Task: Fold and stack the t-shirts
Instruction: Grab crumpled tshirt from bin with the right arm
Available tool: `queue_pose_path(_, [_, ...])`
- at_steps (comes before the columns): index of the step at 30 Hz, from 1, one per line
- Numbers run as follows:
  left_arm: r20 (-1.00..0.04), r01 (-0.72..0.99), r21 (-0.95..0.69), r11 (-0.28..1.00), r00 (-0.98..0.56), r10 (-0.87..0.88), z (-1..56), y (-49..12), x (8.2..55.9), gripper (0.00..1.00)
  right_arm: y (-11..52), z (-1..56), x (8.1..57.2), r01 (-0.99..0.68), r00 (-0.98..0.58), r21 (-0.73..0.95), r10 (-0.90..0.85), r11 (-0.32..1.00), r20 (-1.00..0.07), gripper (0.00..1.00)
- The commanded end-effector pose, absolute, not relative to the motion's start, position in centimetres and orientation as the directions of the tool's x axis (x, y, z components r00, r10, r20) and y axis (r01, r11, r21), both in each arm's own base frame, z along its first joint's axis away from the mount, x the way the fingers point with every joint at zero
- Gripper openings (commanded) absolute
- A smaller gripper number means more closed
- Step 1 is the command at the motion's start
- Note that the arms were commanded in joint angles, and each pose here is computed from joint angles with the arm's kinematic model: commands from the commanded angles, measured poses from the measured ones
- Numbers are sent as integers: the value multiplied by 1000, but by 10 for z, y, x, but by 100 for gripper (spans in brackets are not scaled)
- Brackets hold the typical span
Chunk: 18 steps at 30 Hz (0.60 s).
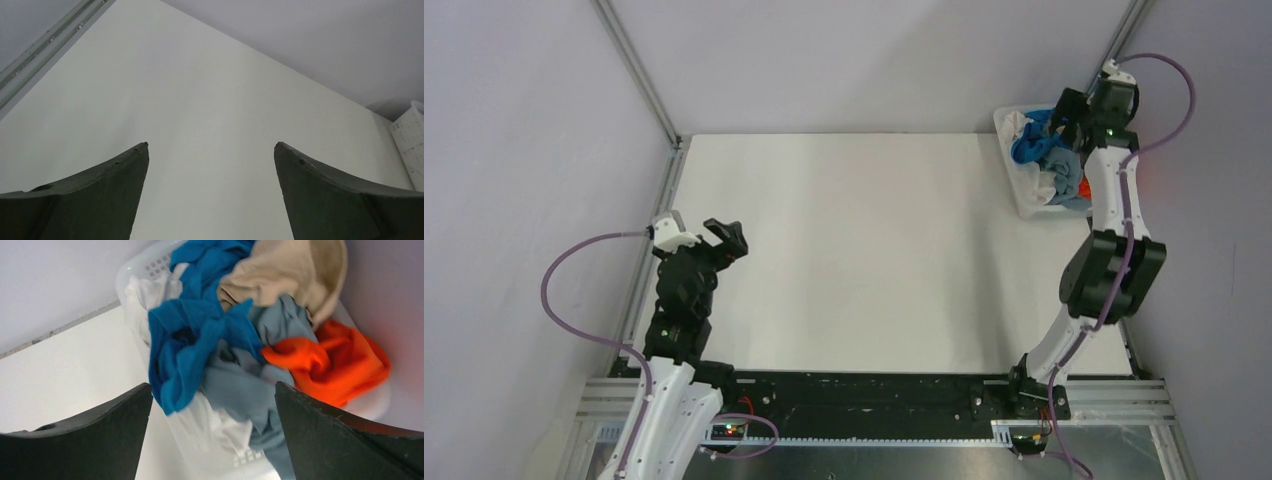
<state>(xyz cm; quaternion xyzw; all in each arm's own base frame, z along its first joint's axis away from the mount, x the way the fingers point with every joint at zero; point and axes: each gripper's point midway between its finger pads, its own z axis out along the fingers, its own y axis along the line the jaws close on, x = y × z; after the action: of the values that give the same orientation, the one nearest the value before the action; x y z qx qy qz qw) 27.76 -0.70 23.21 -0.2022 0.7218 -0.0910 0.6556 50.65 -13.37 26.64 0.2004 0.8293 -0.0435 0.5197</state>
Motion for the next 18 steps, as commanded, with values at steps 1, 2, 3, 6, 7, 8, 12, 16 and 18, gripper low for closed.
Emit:
queue_pose_path(1, [-914, -165, -395, 904, -34, -405, 250, -6, 282, 98, -111, 278, 531, 245, -471, 69, 181, 967, -864, 96])
queue_pose_path(2, [-914, -166, -392, 905, -42, -404, 249, -6, 283, 98, -113, 277, 540, 249, -479, 40, 159, 968, -864, 96])
queue_pose_path(3, [-915, -170, -388, 906, -51, -401, 247, -6, 284, 98, -112, 276, 545, 259, -487, -4, 127, 966, -864, 96])
queue_pose_path(6, [-916, -179, -382, 907, -59, -397, 245, -6, 286, 98, -108, 264, 564, 236, -526, -103, 38, 966, -850, 96])
queue_pose_path(7, [-916, -184, -380, 907, -64, -396, 243, -5, 287, 98, -110, 261, 566, 244, -535, -121, 30, 962, -844, 96])
queue_pose_path(8, [-916, -186, -380, 906, -62, -397, 244, -5, 287, 98, -108, 254, 570, 242, -552, -134, 22, 961, -833, 96])
queue_pose_path(12, [-916, -192, -376, 906, -67, -395, 242, -4, 287, 98, -113, 234, 575, 272, -585, -178, 16, 946, -811, 93])
queue_pose_path(16, [-916, -202, -376, 904, -65, -395, 242, -2, 287, 98, -114, 215, 578, 276, -613, -184, 26, 943, -789, 87])
queue_pose_path(18, [-917, -207, -373, 904, -65, -394, 241, -2, 288, 98, -113, 207, 578, 274, -626, -182, 32, 944, -779, 85])
